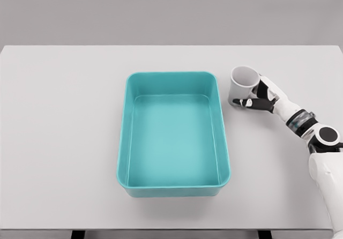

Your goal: Put the paper cup into the basket with your right arm

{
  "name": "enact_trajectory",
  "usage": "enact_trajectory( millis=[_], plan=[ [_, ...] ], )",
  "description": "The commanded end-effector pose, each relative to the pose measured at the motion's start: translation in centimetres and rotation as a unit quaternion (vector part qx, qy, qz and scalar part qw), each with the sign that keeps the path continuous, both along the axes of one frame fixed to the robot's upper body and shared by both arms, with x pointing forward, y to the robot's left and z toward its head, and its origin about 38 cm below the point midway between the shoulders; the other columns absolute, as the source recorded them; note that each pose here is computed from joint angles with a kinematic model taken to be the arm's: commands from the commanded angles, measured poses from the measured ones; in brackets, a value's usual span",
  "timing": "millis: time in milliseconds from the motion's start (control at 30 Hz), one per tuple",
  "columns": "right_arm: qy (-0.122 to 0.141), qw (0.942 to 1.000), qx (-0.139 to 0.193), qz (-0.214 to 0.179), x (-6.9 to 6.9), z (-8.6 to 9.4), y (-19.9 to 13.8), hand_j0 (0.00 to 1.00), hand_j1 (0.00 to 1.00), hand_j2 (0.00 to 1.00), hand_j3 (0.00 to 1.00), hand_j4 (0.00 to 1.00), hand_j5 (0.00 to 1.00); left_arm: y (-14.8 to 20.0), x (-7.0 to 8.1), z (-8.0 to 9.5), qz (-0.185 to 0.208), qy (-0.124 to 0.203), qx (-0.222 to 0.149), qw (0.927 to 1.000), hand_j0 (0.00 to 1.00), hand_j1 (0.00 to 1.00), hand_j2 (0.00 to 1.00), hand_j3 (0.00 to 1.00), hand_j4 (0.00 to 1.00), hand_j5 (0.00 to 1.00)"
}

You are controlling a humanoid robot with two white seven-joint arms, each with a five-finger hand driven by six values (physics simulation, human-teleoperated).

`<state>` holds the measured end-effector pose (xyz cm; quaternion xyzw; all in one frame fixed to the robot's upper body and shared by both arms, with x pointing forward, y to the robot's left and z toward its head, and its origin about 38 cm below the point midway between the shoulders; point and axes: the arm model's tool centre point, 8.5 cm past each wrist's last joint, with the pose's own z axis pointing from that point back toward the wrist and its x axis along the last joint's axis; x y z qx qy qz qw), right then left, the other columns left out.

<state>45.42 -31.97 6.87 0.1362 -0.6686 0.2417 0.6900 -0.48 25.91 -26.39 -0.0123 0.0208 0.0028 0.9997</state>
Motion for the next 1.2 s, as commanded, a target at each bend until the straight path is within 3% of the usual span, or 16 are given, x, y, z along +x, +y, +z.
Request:
enact_trajectory(
  millis=[0, 400, 467, 667, 933, 1167],
  plan=[
    [-0.002, 1.0000, 0.001, 0.001, 0.0, 0.2, 0.0, 0.66, 0.66, 0.66, 0.66, 0.66, 0.66, 0.0, 0.0, 0.0, 0.000, 0.000, 0.000, 1.0000, 1.00, 1.00, 1.00, 1.00, 1.00, 1.00],
    [-0.047, 0.9987, -0.015, 0.012, 0.3, 2.5, -0.1, 0.58, 0.58, 0.58, 0.58, 0.58, 0.58, 0.0, 0.0, 0.0, 0.000, 0.000, 0.000, 1.0000, 1.00, 1.00, 1.00, 1.00, 1.00, 1.00],
    [-0.070, 0.9971, -0.026, 0.016, 0.2, 3.9, -0.6, 0.57, 0.57, 0.57, 0.57, 0.57, 0.57, 0.0, 0.0, 0.0, 0.000, 0.000, 0.000, 1.0000, 1.00, 1.00, 1.00, 1.00, 1.00, 1.00],
    [-0.113, 0.9924, -0.031, 0.037, -0.1, 6.1, 0.4, 0.57, 0.57, 0.57, 0.57, 0.57, 0.57, 0.0, 0.0, 0.0, 0.000, 0.000, 0.000, 1.0000, 1.00, 1.00, 1.00, 1.00, 1.00, 1.00],
    [-0.188, 0.9790, -0.041, 0.067, -1.3, 9.1, 1.7, 0.57, 0.57, 0.57, 0.57, 0.57, 0.57, 0.0, 0.0, 0.0, 0.000, 0.000, 0.000, 1.0000, 1.00, 1.00, 1.00, 1.00, 1.00, 1.00],
    [-0.245, 0.9610, -0.079, 0.102, -2.1, 11.2, 3.8, 0.57, 0.57, 0.57, 0.57, 0.57, 0.57, 0.0, 0.0, 0.0, 0.000, 0.000, 0.000, 1.0000, 1.00, 1.00, 1.00, 1.00, 1.00, 1.00]
  ],
)
